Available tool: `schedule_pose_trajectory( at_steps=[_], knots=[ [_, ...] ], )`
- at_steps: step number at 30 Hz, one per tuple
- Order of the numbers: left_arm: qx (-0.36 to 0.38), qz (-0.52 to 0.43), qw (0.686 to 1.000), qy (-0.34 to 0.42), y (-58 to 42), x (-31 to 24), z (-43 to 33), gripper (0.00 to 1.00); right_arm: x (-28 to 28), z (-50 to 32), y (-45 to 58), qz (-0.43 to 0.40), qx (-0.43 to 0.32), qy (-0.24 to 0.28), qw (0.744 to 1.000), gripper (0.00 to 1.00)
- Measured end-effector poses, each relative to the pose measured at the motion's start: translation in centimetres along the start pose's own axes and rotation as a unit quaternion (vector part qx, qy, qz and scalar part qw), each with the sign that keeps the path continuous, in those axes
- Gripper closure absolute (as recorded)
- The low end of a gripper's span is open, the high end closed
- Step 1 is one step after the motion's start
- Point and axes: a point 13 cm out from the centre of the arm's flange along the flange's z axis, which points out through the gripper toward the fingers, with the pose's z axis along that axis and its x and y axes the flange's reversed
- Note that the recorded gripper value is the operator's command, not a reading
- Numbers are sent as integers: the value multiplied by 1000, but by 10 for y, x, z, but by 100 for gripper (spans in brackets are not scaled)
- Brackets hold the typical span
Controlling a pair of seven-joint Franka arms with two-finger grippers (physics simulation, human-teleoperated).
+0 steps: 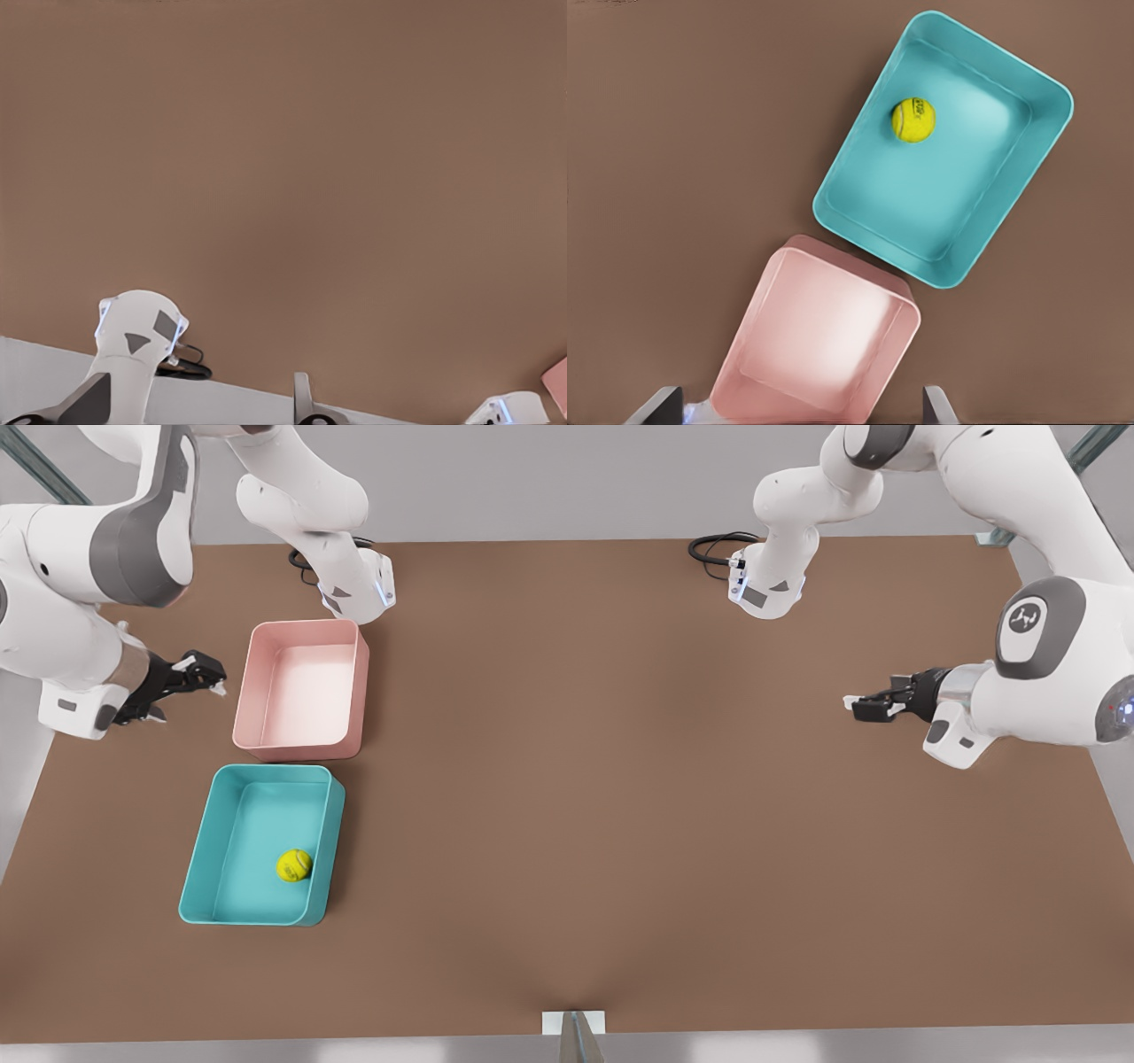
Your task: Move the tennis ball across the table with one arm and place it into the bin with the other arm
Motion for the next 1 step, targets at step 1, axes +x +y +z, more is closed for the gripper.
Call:
schedule_pose_trajectory(
  at_steps=[1],
  knots=[
    [-5, 5, 1000, -8, -5, -1, 1, 0, 3, 1, 3, 17, -4, 5, 1000, 0]
  ],
)
